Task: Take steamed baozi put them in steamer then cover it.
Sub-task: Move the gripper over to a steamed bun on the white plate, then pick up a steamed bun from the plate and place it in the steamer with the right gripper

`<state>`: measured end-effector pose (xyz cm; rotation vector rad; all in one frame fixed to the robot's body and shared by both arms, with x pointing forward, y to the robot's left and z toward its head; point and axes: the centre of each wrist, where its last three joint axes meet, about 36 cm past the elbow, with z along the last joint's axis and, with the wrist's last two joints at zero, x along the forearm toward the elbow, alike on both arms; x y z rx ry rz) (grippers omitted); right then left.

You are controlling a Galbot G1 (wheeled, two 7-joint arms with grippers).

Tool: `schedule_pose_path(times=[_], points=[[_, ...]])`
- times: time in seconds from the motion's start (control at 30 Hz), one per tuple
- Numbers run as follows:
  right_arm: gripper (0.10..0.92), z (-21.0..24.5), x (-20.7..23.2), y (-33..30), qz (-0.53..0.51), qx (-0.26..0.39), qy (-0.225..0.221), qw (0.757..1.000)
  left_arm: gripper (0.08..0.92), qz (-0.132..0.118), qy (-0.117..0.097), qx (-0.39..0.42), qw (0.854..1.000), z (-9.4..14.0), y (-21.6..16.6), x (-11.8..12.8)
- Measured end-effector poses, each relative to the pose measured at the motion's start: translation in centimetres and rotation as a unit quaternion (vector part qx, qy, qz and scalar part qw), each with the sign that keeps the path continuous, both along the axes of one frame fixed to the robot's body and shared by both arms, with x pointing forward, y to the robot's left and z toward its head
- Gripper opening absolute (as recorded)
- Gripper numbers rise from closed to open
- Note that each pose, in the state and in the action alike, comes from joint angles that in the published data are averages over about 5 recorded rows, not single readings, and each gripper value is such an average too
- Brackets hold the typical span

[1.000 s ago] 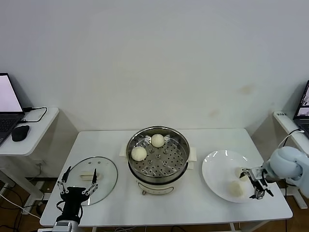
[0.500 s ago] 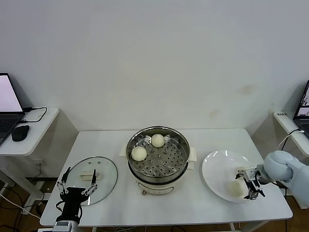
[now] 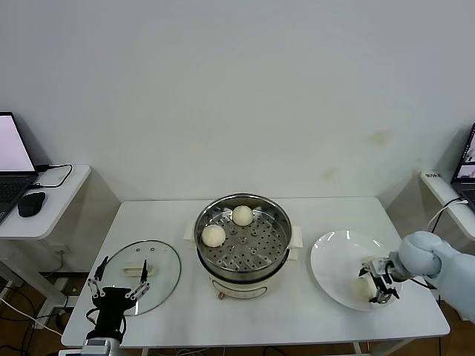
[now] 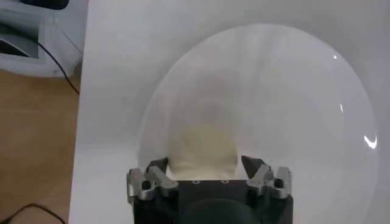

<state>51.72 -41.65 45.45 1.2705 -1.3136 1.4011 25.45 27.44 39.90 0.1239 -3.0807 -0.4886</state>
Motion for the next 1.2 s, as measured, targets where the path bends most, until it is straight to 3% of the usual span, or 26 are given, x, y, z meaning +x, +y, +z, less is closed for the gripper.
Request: schedule_pose_path(times=[0.43, 0.9, 1.2], points=[[0.603, 2.9, 0.9, 0.2, 0.001, 0.01, -0.012, 1.0, 0.823, -0.002, -0.005, 0.001, 1.0, 0.3, 0.0, 0.0], [0.604, 14.2, 4.0, 1.5, 0.002, 0.06, -0.081, 0.995, 0.823, -0.009, -0.009, 0.0, 1.0, 0.5, -0.3, 0.4], [0.611, 22.1, 7.2, 7.7, 0.061, 0.099, -0.131, 0.985, 0.823, -0.006, -0.012, -0.002, 1.0, 0.7, -0.3, 0.5]])
